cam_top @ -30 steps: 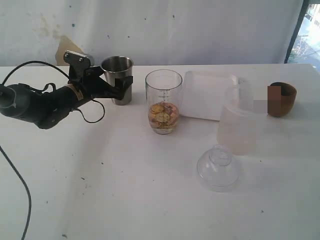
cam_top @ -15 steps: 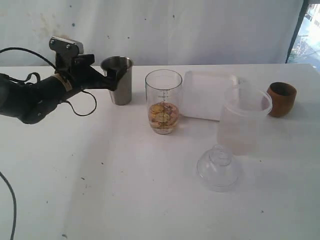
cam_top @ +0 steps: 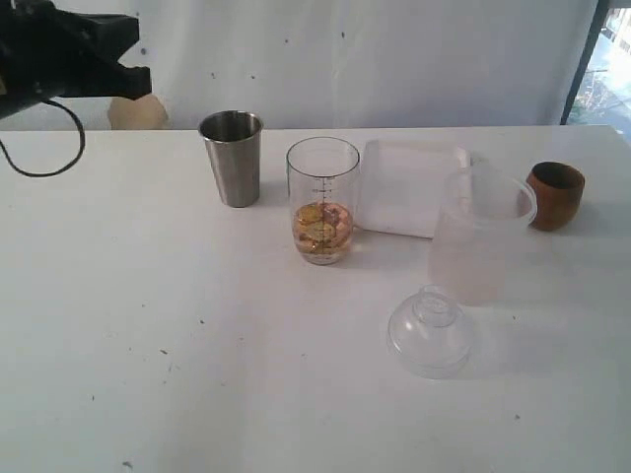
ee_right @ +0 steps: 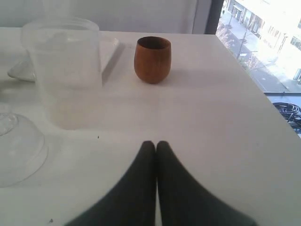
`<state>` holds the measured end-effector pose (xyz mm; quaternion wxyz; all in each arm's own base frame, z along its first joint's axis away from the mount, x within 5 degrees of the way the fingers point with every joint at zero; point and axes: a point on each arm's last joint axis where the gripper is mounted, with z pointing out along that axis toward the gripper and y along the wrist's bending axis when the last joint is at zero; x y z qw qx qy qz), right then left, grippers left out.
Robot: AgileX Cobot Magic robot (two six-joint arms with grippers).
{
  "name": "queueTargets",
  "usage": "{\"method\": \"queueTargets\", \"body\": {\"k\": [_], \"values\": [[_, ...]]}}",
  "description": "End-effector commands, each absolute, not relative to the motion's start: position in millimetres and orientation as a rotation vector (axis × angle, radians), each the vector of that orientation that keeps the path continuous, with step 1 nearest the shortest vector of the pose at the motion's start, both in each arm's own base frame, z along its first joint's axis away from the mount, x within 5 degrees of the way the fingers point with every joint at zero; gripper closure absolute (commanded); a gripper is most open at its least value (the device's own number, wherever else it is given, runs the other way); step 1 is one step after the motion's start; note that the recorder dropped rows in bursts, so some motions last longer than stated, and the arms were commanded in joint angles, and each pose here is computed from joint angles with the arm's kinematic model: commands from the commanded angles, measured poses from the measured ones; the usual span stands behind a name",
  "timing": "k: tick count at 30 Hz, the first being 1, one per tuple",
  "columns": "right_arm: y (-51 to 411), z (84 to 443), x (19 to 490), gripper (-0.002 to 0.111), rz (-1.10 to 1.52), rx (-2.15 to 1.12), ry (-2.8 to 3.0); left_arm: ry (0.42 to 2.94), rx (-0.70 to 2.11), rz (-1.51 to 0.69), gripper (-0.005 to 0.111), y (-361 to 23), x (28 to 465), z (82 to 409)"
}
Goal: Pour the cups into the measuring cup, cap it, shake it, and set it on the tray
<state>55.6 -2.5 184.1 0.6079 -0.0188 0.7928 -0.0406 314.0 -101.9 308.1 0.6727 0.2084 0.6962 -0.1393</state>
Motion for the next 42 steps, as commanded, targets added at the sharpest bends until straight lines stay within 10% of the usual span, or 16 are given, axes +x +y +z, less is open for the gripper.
{"method": "queueTargets", "body": {"k": [1,21,42], "values": [[-2,183,56,0.108,-0.087,-0.042,1.827,1.57,0.393,-0.392,0.107,-93,280,323],[-2,183,56,0.108,-0.087,-0.042,1.827,1.56,0.372,-0.222,0.107,-56,140,350],[-2,183,56,0.108,-0.087,-0.042,1.827,1.568,0.268,-0.327,0.107,-52,130,347]]}}
